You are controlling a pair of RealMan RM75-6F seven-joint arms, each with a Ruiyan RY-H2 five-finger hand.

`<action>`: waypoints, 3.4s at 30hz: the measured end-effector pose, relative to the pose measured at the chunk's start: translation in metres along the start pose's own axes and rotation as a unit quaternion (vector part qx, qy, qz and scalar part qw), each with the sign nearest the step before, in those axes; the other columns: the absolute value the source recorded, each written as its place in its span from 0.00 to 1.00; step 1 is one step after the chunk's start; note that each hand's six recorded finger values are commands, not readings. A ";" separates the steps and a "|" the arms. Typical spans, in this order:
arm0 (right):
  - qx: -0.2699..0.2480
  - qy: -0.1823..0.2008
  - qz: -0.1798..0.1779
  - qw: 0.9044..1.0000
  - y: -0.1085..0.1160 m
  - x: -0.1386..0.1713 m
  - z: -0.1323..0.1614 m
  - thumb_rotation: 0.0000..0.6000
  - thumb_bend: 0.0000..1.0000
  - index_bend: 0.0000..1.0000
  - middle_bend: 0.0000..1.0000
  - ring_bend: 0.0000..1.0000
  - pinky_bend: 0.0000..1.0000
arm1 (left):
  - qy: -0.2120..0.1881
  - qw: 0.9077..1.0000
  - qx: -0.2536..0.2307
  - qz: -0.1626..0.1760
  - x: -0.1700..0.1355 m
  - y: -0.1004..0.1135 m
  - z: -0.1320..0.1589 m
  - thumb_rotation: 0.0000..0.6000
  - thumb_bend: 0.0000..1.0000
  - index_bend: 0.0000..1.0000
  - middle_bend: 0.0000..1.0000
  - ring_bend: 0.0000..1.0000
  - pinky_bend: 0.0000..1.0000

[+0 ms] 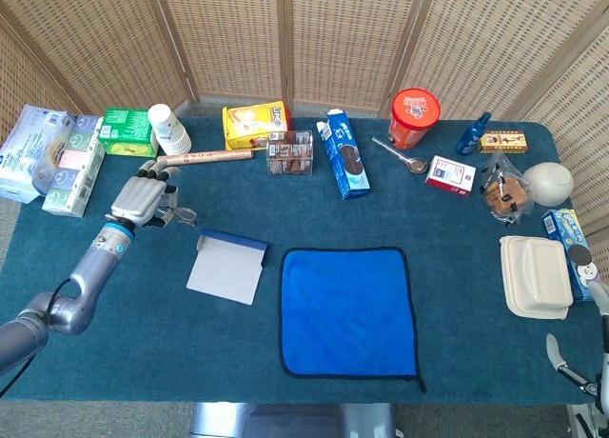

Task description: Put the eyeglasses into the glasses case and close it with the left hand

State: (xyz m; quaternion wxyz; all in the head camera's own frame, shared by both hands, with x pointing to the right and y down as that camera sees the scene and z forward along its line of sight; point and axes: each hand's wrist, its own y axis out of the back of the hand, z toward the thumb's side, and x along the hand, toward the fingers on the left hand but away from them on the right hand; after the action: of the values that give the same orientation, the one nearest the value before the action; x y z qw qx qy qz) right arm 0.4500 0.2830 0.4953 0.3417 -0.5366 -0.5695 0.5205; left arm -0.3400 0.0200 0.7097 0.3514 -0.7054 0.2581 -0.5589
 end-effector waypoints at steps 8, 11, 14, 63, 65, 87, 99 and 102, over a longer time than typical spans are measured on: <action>-0.004 0.001 0.000 1.000 0.000 0.001 -0.002 0.76 0.34 0.11 0.13 0.00 0.06 | -0.023 0.999 -0.037 0.001 -0.020 0.000 0.021 1.00 0.38 0.68 0.13 0.00 0.00; -0.006 0.002 -0.001 1.000 0.001 0.002 -0.004 0.76 0.34 0.11 0.13 0.00 0.06 | -0.033 0.998 -0.047 0.002 -0.028 -0.001 0.031 1.00 0.38 0.67 0.13 0.00 0.00; -0.008 0.003 -0.001 1.000 0.001 0.002 -0.005 0.75 0.34 0.11 0.13 0.00 0.06 | -0.042 0.997 -0.061 0.002 -0.033 -0.003 0.042 1.00 0.38 0.67 0.13 0.00 0.00; -0.019 -0.018 -0.009 1.000 0.009 0.014 -0.035 0.75 0.34 0.11 0.13 0.00 0.07 | -0.078 0.995 -0.041 -0.037 -0.032 -0.054 0.110 1.00 0.37 0.63 0.10 0.00 0.00; -0.019 -0.019 -0.010 1.000 0.010 0.015 -0.036 0.76 0.34 0.11 0.13 0.00 0.07 | -0.078 0.996 -0.036 -0.041 -0.029 -0.056 0.110 1.00 0.37 0.63 0.10 0.00 0.00; -0.024 -0.018 -0.013 0.999 0.013 0.016 -0.035 0.76 0.34 0.11 0.13 0.00 0.09 | -0.087 0.996 -0.018 -0.030 -0.029 -0.056 0.112 1.00 0.31 0.23 0.05 0.00 0.00; -0.021 -0.017 -0.014 1.000 0.015 0.016 -0.034 0.76 0.34 0.11 0.13 0.00 0.09 | -0.085 0.996 -0.023 -0.024 -0.031 -0.052 0.107 0.76 0.28 0.00 0.00 0.00 0.00; -0.021 -0.017 -0.015 1.000 0.015 0.017 -0.033 0.76 0.34 0.11 0.13 0.00 0.09 | -0.086 0.996 -0.018 -0.028 -0.036 -0.052 0.103 0.69 0.27 0.00 0.00 0.00 0.00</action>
State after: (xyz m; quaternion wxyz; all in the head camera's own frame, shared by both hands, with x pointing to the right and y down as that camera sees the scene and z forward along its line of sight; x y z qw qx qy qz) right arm 0.4822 0.3050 0.4853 0.3285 -0.5264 -0.5943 0.5117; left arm -0.2501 0.1012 0.7154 0.3431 -0.7640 0.2171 -0.5015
